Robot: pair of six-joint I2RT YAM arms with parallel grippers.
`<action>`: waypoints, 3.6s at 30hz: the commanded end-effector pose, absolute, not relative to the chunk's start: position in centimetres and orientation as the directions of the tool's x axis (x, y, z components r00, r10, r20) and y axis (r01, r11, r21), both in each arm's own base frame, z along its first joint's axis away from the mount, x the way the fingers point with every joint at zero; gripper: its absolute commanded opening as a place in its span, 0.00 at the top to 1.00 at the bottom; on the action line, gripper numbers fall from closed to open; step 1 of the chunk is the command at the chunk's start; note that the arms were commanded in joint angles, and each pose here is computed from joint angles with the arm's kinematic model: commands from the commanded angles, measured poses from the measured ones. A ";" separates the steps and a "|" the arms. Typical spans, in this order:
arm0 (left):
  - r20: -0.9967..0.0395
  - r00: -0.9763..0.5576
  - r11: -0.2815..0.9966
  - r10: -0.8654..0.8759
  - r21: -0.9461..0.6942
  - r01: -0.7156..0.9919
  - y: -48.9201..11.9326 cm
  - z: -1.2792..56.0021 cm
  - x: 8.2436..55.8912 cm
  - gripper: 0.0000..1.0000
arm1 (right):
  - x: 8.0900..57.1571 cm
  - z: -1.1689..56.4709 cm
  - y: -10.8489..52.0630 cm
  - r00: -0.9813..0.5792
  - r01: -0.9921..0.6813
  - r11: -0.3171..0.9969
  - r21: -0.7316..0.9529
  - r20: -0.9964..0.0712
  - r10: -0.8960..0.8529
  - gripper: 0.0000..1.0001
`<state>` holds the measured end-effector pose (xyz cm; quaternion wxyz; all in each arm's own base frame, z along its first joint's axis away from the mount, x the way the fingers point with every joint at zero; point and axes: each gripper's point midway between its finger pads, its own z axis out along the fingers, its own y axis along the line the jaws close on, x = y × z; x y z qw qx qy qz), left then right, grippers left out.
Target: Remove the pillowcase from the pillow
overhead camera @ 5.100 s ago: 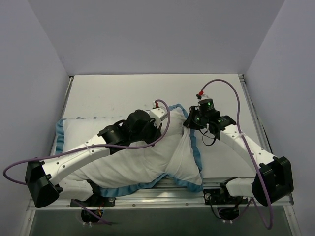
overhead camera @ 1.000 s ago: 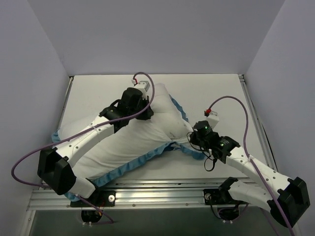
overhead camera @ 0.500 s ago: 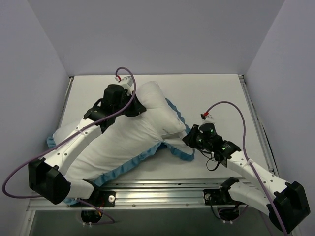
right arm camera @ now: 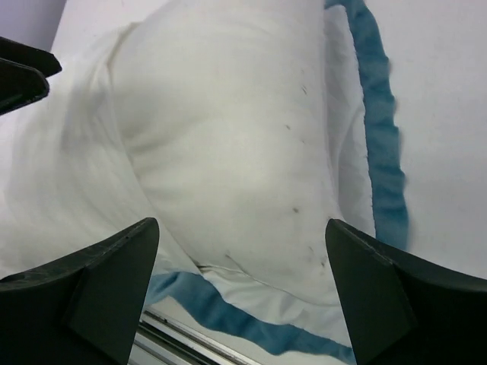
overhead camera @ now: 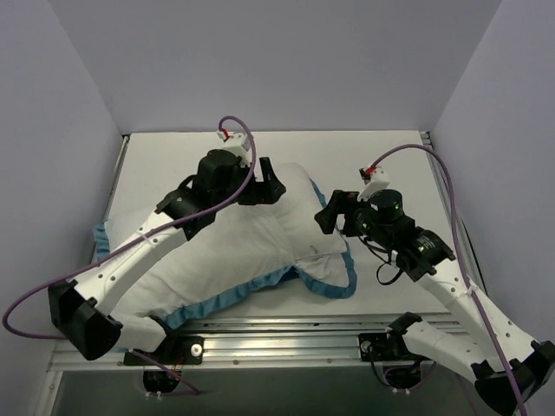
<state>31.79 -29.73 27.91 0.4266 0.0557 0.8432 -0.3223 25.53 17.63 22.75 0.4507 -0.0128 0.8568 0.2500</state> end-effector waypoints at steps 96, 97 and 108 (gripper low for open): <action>-0.623 -0.613 0.866 -0.485 -0.442 -0.235 -15.0 9.0 34.8 0.67 | 11.4 30.8 24.2 -0.561 -0.728 0.570 0.382 -0.809 -0.174 0.74; -0.621 -0.623 0.870 -0.475 -0.439 -0.225 -15.2 9.2 34.9 0.63 | 11.2 29.6 24.6 -0.575 -0.731 0.561 0.388 -0.793 -0.200 0.58; -0.581 -0.609 0.811 -0.540 -0.552 -0.192 -15.2 16.2 28.6 0.06 | 20.3 30.8 16.6 -0.483 -0.285 0.953 0.103 -0.874 -0.050 0.12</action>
